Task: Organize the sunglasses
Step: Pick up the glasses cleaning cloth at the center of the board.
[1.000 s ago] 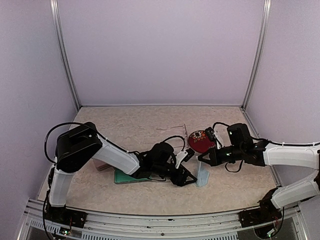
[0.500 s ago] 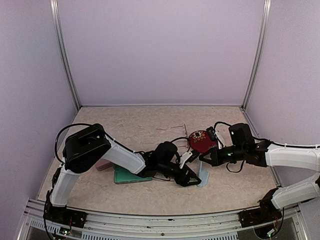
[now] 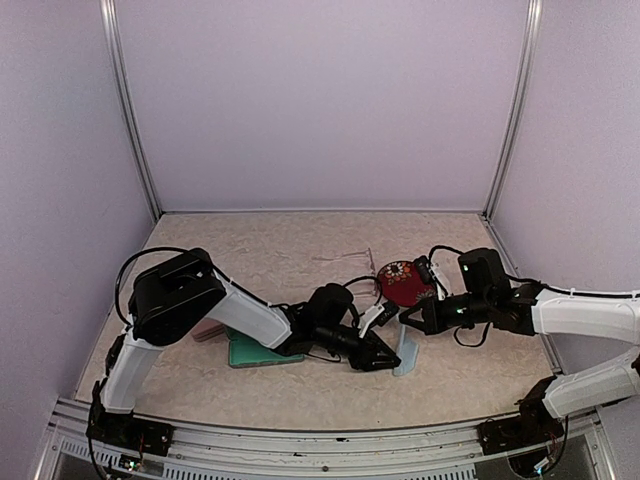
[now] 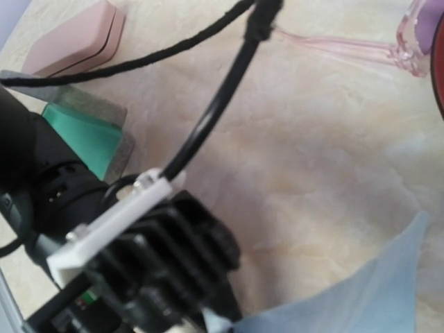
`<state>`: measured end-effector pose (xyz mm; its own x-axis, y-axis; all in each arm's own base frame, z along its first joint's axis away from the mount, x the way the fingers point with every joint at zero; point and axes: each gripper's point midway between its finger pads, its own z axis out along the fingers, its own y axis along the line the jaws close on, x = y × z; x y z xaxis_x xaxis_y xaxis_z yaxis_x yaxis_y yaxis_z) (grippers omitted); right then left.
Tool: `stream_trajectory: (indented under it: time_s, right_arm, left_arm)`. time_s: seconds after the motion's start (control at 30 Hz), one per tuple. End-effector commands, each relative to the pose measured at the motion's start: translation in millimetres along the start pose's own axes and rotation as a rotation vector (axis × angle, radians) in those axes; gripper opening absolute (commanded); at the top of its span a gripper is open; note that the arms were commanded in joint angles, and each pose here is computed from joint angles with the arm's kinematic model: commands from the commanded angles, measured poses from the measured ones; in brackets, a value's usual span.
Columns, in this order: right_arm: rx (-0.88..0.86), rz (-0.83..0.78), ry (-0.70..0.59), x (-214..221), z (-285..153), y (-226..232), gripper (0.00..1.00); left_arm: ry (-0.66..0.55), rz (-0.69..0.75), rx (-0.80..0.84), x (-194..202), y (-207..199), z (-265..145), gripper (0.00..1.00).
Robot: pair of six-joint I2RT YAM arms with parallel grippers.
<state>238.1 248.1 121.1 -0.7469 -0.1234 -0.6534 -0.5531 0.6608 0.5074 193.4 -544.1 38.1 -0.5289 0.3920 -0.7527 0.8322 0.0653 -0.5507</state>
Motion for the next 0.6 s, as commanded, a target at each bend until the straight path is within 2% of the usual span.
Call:
stream_trajectory:
  time_s: [0.0,0.43,0.57]
  right_arm:
    - [0.009,-0.008,-0.006,0,-3,-3,0.00]
    - [0.006,-0.007,-0.002,1,-4,-3,0.00]
    - [0.023,-0.004,0.000,0,-4,-6,0.00]
  left_arm:
    - [-0.011,-0.003,0.028,5,0,-3,0.25]
    - [-0.040,-0.001,0.011,0,-4,-11,0.01]
    - [-0.060,-0.001,-0.041,-5,-3,-19,0.00]
